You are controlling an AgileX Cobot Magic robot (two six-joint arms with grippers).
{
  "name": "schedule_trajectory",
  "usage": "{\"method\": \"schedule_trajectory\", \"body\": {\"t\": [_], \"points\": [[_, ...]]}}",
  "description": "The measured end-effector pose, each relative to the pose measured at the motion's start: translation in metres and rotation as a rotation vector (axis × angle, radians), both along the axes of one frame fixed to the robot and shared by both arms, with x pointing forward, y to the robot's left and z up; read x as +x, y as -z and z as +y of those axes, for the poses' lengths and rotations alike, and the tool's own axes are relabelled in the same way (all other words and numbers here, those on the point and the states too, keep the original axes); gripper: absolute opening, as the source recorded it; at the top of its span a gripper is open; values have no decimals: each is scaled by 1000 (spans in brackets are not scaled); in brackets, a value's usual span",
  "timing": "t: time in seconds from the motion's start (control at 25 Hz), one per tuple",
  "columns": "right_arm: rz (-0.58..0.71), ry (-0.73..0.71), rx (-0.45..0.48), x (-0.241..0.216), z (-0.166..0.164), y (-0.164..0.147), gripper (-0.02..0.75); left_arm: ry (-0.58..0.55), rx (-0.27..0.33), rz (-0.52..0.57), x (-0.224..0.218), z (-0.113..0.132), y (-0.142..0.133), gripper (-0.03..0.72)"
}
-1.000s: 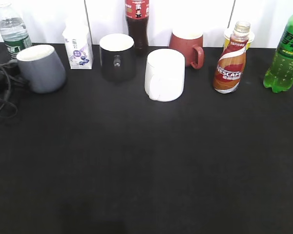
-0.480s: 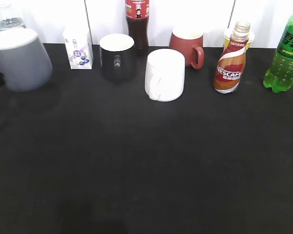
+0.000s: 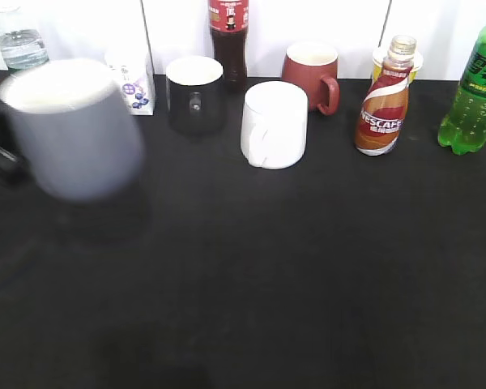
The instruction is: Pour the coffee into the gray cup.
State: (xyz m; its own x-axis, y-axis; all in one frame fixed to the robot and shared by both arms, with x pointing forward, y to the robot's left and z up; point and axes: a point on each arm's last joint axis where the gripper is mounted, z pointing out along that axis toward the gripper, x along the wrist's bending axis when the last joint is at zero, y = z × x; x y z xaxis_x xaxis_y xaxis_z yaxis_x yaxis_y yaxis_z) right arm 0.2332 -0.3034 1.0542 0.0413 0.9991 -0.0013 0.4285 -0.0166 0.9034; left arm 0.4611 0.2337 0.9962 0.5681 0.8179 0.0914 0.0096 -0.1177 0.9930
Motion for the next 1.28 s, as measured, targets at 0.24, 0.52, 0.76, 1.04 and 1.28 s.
{"method": "schedule_trajectory", "body": {"t": [0.24, 0.52, 0.76, 1.04, 1.28], "points": [[-40, -10, 9, 9, 1, -12, 589, 72, 14, 18, -6, -16, 3, 38], [-221, -39, 35, 106, 6, -33, 589, 65, 24, 31, -5, -16, 4, 38], [-232, -47, 36, 192, 8, -9, 589, 65, 24, 31, -5, -16, 4, 38], [-231, -43, 73, 244, 10, 46, 589, 62, 23, 32, -5, -16, 4, 38], [-254, -230, 101, 267, 30, 87, 591, 61, 23, 33, -5, -16, 4, 38]]}}
